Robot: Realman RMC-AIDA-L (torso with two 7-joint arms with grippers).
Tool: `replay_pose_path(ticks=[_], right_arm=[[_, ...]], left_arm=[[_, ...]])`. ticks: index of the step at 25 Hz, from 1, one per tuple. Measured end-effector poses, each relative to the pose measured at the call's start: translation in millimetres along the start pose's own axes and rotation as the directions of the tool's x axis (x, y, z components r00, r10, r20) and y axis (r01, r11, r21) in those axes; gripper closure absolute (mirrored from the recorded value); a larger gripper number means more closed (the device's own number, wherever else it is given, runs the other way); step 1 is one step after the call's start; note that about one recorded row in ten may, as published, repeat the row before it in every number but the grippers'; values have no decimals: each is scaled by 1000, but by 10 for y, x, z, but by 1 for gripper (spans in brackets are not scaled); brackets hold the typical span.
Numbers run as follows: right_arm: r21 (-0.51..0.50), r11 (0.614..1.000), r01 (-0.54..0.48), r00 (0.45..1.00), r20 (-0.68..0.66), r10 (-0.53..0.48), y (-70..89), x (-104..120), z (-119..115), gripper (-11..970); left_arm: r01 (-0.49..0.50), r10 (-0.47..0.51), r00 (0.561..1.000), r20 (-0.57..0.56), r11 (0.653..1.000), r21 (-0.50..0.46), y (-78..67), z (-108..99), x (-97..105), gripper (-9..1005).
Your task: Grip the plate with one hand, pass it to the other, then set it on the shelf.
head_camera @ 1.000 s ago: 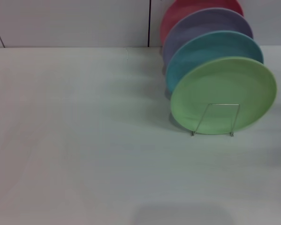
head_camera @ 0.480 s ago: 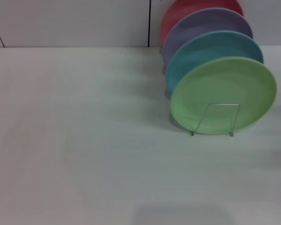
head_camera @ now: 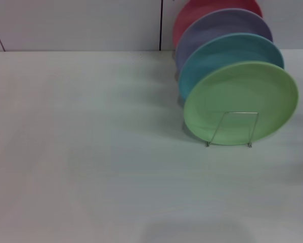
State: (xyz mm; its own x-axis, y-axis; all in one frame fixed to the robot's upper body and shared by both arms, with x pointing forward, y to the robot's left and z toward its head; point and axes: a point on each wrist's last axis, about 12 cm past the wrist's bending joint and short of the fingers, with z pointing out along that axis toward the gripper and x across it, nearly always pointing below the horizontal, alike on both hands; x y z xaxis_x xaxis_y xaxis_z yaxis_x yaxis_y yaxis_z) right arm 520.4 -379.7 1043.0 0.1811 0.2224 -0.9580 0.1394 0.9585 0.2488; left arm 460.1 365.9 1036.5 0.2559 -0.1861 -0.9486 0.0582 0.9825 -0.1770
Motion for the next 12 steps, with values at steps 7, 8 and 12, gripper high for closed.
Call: replay_pose_path(ticks=[7,8,12], right_arm=[[-18,1000,15,1000,17,-14,14,-13,-30,251],[-19,1000,15,1000,19,-15,13,-14,-36,251],[-20,1000,15,1000,22,-15,12,-16,-45,251]], left_arm=[[-1,1,1000,2,1000,0,3,16,-3,270],[-1,1,1000,2,1000,-1,4,17,-4,270],[-3,3,1000,4,1000,-5,14,20,-9,270]])
